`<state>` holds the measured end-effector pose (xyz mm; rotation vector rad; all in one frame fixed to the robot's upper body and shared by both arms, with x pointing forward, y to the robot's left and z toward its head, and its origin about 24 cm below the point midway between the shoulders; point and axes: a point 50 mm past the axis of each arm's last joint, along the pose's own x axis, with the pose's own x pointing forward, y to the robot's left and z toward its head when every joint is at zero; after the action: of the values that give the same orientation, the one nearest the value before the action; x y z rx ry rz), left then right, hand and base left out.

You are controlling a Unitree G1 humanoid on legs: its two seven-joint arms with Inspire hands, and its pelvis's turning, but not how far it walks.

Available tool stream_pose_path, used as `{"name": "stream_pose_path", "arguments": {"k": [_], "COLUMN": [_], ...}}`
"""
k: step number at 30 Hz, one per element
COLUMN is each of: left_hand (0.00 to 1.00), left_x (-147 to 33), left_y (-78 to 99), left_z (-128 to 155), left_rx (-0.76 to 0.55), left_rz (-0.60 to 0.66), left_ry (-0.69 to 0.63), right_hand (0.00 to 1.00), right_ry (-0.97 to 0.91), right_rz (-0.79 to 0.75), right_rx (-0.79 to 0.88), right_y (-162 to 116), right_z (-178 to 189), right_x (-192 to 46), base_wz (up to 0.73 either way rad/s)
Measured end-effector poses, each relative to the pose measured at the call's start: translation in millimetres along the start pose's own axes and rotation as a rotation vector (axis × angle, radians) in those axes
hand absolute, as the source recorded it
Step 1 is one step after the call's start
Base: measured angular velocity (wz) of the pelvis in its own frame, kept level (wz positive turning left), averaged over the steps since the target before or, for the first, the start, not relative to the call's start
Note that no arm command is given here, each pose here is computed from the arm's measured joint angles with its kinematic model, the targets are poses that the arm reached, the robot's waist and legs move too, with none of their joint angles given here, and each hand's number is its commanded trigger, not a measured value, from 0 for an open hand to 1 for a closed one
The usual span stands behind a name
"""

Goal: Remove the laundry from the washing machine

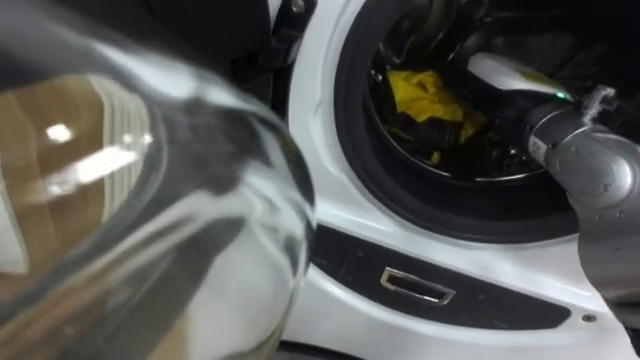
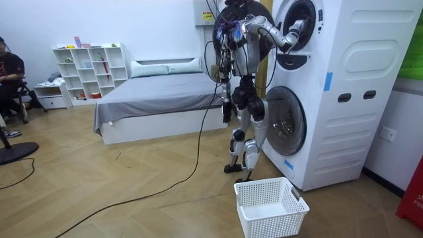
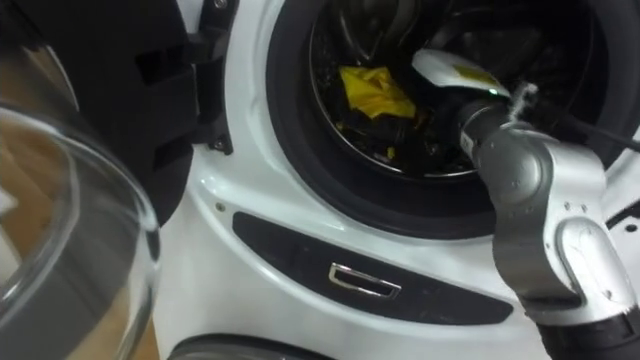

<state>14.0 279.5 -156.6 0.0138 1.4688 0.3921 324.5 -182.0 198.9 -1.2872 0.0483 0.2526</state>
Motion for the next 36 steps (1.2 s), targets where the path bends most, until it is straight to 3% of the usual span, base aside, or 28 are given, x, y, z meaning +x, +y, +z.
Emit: {"name": "stream_pose_path", "arguments": {"k": [7, 22, 36], "left_hand": [0.0, 0.0, 0.0], "left_x": [0.0, -0.8, -0.3], "left_y": [3.0, 6.9, 5.1], "left_z": [12, 24, 20], "left_rx": [0.082, 0.11, 0.074], "left_rz": [0.02, 0.033, 0.07], "left_ry": [-0.017, -0.053, -0.072], "right_hand": [1.0, 1.0, 1.0], "right_ry": [0.014, 0.04, -0.06], "right_rz": [0.084, 0.061, 0.013], "right_rx": [-0.073, -0.1, -0.087], "right_y": [18, 13, 2], "right_z": [0, -7, 9], "right_x": [5, 3, -6], "base_wz": [-0.03, 0.0, -0.03]}}
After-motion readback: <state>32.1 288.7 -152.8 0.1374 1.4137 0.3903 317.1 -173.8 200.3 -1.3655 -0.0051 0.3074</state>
